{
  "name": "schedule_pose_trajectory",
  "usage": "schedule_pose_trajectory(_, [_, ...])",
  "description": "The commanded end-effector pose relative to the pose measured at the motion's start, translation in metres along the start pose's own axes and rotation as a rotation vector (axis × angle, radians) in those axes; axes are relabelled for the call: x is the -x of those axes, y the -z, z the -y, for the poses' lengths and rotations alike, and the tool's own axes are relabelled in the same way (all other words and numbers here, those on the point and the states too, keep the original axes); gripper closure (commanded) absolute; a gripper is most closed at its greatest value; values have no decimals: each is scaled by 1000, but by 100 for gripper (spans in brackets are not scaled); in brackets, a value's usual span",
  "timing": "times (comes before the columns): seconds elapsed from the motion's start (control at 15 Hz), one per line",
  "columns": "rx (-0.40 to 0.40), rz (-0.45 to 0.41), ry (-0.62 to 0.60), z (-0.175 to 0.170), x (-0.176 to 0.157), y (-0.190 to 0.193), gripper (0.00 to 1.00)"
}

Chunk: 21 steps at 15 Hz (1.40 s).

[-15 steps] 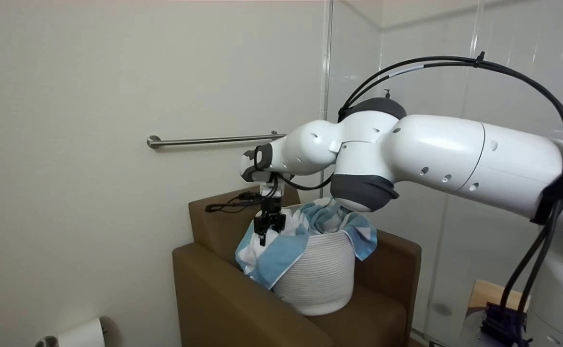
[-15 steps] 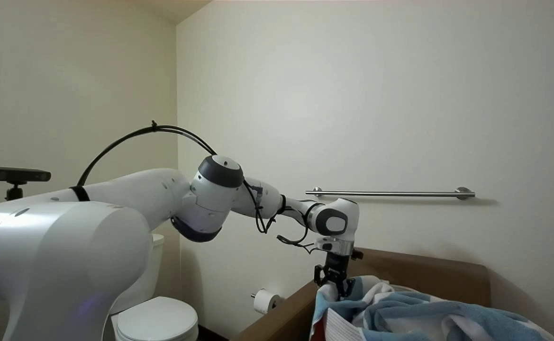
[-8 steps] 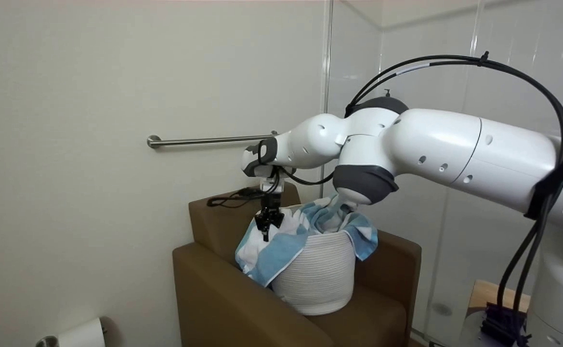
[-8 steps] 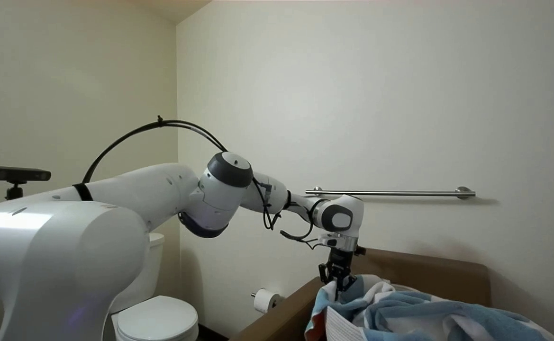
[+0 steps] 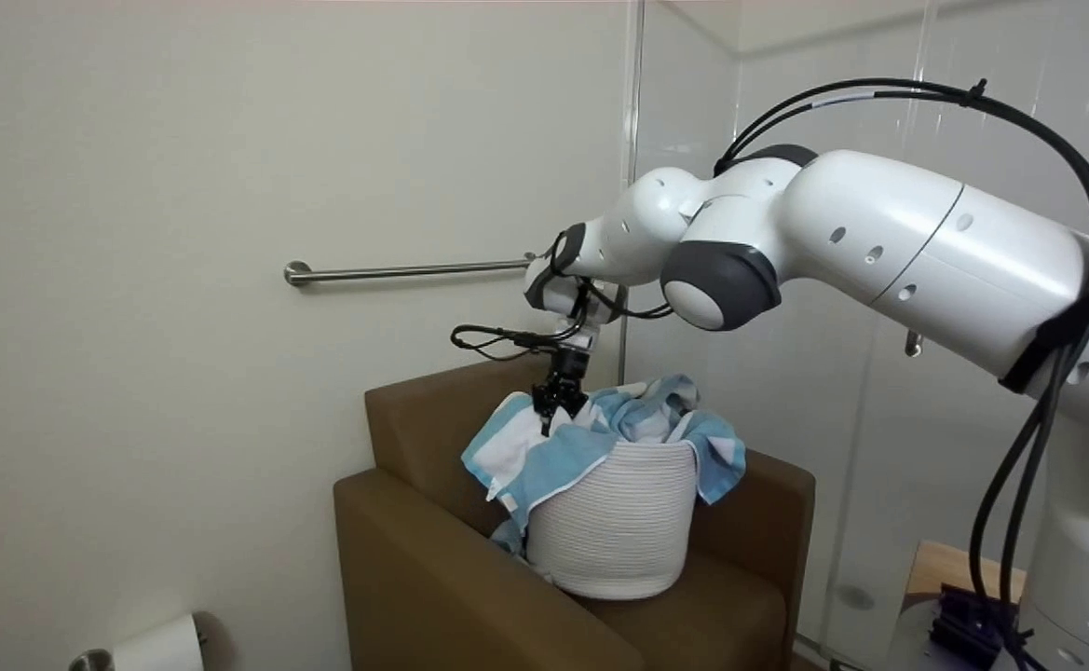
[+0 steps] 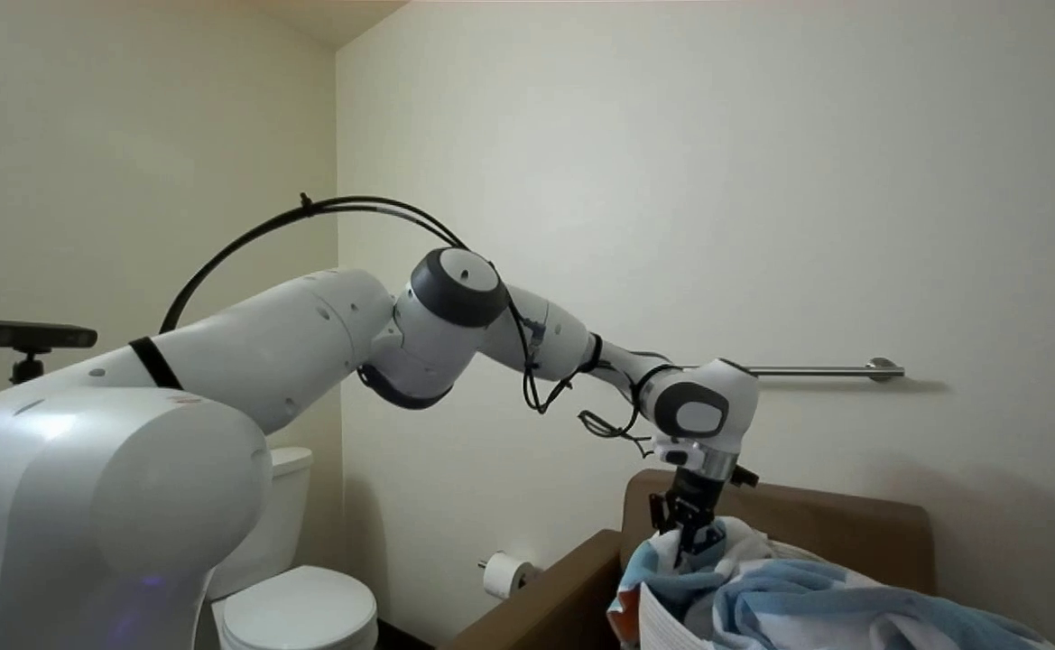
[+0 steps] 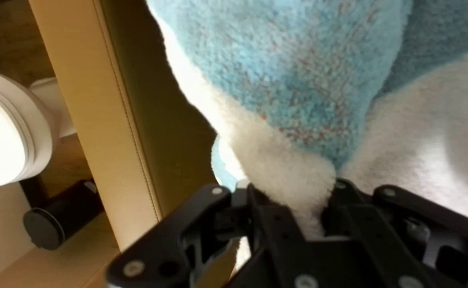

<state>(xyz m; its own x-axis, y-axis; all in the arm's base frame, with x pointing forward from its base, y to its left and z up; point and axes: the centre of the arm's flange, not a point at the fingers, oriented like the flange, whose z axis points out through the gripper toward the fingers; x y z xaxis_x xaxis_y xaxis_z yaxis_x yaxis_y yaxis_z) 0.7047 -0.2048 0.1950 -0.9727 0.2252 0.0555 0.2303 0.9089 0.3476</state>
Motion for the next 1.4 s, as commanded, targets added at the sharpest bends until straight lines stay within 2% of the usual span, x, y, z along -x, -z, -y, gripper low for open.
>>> schedule_pose_trajectory(0.0, [97, 107, -124, 54, -32, 60, 88])
schedule_pose_trajectory(0.27, [191, 189, -237, 88, -37, 78, 88])
schedule_pose_trajectory(0.67, [294, 291, -327, 101, -60, 114, 89])
schedule_pose_trajectory(0.8, [301, 333, -339, 92, -75, 130, 88])
schedule_pose_trajectory(1.33, [249, 445, -439, 77, -132, 147, 88])
